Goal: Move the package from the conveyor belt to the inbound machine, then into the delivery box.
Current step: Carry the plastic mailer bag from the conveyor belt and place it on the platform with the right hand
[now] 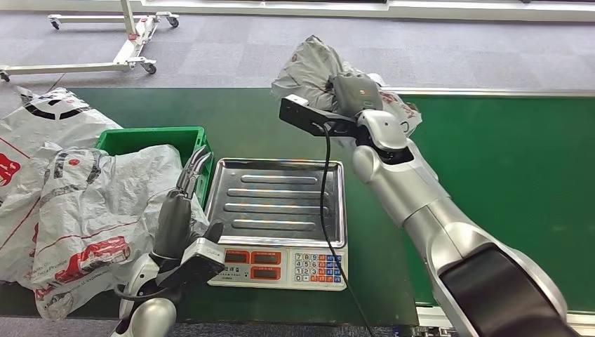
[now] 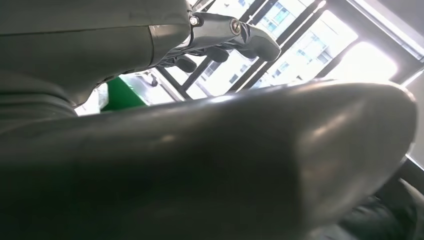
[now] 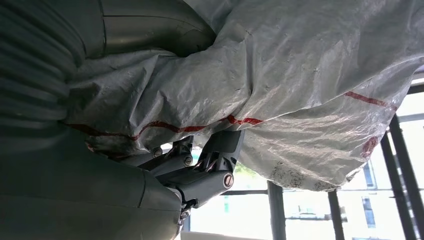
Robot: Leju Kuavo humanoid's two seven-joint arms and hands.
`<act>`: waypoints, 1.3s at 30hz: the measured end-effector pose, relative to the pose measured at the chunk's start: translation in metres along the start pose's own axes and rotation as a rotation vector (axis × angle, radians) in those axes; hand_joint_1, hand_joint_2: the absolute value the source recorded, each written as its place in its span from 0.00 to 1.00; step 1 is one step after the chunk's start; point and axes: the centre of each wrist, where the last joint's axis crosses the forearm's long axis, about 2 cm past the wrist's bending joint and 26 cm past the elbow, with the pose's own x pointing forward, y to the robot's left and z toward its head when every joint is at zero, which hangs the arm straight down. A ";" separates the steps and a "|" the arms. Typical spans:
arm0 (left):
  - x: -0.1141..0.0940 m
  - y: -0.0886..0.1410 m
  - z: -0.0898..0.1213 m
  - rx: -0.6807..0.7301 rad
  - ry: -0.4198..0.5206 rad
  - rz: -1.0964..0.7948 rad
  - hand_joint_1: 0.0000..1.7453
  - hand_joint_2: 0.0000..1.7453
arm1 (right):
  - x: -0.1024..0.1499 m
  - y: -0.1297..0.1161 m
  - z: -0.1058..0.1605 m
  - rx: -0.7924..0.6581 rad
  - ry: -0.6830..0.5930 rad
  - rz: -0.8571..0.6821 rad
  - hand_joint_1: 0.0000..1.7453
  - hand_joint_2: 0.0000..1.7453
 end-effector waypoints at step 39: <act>-0.003 0.000 -0.004 -0.022 0.024 -0.037 0.00 0.00 | 0.039 0.110 0.064 0.234 -0.037 -0.425 0.00 0.00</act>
